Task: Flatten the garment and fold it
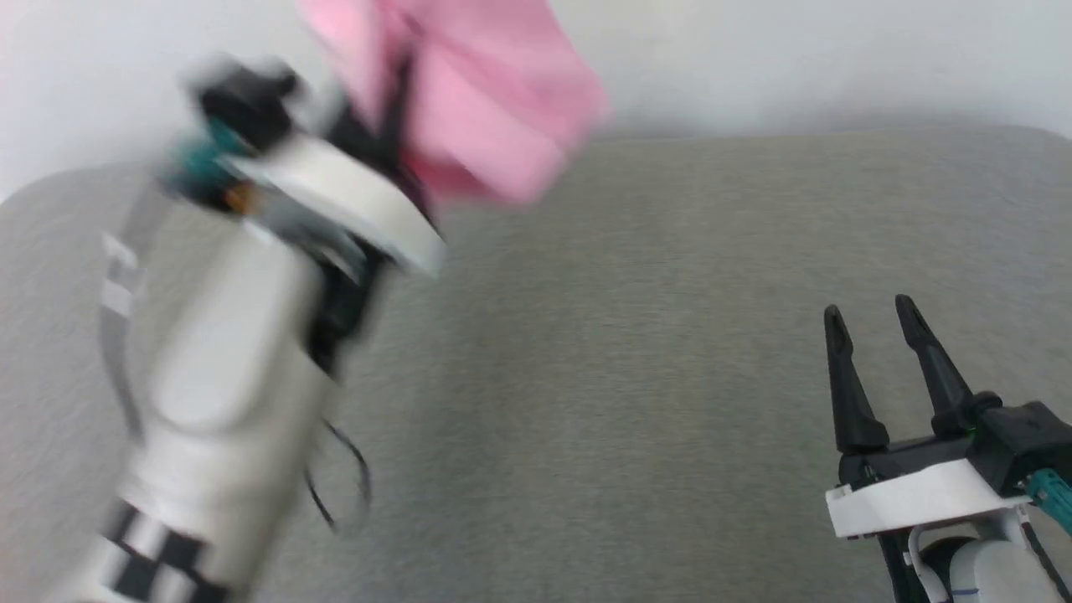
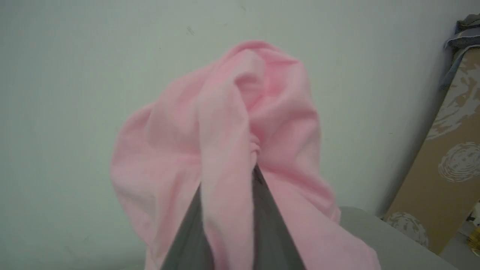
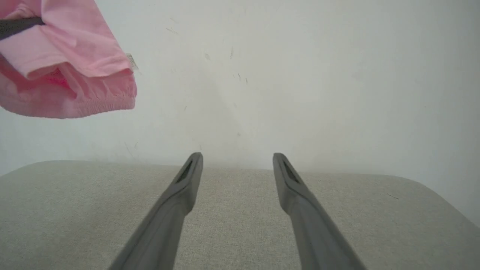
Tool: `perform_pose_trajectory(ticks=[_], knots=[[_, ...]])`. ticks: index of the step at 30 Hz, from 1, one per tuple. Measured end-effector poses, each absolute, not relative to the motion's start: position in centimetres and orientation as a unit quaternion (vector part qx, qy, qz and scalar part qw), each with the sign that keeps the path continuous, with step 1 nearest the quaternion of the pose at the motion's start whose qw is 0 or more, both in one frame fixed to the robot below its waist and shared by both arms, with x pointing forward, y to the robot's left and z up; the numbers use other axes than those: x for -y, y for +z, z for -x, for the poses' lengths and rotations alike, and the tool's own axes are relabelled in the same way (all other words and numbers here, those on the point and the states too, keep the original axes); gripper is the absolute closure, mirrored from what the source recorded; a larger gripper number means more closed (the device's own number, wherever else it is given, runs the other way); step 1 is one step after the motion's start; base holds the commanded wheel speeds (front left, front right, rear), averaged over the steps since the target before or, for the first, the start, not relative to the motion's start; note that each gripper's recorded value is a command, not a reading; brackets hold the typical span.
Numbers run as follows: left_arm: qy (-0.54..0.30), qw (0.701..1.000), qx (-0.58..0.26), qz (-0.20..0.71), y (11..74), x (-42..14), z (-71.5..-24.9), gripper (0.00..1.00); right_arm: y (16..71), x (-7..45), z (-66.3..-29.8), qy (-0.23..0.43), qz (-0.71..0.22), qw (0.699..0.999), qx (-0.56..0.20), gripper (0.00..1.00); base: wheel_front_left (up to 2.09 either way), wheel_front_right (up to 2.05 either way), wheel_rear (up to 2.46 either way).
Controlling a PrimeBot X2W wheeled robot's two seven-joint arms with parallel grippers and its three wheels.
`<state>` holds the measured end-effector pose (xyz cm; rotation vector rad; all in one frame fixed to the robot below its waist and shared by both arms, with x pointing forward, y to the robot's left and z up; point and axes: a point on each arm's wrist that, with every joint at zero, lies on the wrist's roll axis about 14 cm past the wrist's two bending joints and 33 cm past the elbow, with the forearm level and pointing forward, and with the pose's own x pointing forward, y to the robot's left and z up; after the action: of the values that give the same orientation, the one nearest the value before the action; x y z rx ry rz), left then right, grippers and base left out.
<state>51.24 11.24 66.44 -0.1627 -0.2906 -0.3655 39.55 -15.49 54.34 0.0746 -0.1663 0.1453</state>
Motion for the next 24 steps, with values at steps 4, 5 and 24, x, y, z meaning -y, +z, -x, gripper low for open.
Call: perform_pose_trajectory(ticks=[4,5,24], knots=[[-0.253,0.958,0.058,0.121,60.2,-3.8,-48.5,1.00,54.3,17.6,-38.1,0.041,-0.033,0.996,0.079,0.00,0.00,0.00,0.00],[-0.268,0.955,0.030,0.126,58.2,-2.3,-47.5,1.00,54.3,18.1,-37.8,0.033,-0.032,0.996,0.079,0.00,0.00,0.00,0.00],[-0.248,0.960,-0.017,0.129,50.1,-2.3,-40.4,0.00,53.3,18.7,-36.6,0.021,-0.040,0.997,0.060,0.00,0.00,0.00,0.00]])
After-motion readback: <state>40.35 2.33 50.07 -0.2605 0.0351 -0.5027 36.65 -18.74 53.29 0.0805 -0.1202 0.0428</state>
